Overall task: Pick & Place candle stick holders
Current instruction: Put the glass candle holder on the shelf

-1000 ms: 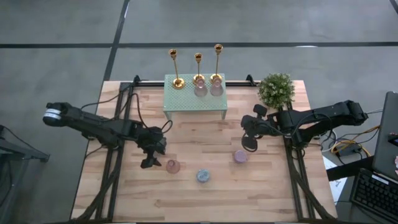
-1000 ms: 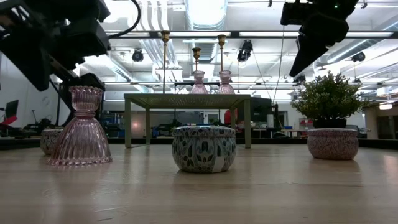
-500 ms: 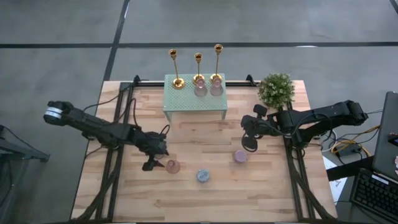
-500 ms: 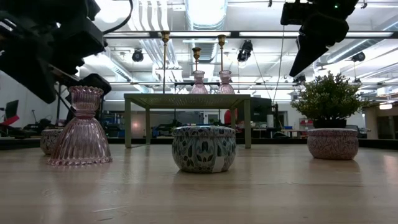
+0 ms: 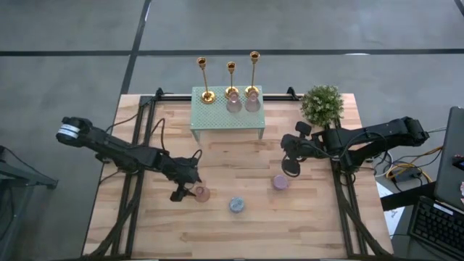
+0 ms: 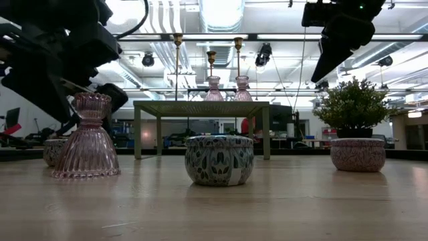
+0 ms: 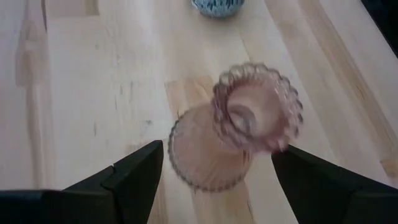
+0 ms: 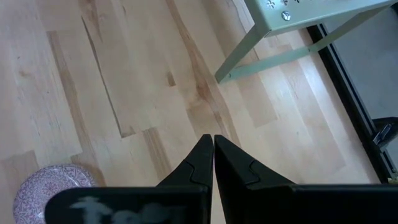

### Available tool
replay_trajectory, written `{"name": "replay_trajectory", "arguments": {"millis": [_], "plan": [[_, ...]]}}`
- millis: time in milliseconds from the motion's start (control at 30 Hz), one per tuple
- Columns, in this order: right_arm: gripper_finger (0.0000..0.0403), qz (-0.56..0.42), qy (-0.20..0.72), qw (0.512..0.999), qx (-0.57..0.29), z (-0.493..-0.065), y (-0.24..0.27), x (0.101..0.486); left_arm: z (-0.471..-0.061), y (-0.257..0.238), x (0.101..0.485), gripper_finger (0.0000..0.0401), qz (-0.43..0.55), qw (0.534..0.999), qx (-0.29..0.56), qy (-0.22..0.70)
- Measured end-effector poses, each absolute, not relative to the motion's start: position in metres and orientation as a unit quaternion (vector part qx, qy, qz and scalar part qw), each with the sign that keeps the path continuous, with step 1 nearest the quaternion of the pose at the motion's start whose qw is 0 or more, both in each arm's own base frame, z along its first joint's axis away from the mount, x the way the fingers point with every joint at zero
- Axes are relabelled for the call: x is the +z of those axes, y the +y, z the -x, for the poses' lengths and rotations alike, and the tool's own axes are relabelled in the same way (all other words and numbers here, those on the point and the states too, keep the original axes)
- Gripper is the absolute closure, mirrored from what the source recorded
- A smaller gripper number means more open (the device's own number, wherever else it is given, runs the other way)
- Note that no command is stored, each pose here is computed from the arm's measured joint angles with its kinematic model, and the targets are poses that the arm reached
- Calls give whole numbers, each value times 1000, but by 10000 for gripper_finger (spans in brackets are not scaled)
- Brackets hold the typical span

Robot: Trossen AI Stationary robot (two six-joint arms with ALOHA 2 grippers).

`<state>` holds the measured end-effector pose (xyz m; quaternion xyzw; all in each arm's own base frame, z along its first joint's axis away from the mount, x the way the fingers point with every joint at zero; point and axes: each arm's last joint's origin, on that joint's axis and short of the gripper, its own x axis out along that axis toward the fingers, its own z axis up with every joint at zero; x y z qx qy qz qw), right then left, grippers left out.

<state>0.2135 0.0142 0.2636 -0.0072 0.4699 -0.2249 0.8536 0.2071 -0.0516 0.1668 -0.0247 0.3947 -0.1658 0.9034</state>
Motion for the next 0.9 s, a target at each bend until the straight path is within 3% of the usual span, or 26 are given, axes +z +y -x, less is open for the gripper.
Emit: {"name": "replay_trajectory", "arguments": {"millis": [633, 900], "plan": [[394, 8, 471, 853, -225, -213, 14, 264, -226, -58, 159, 99, 48, 917, -176, 356], [394, 8, 471, 853, -225, -213, 14, 264, -226, -58, 159, 138, 50, 916, -175, 357]]}}
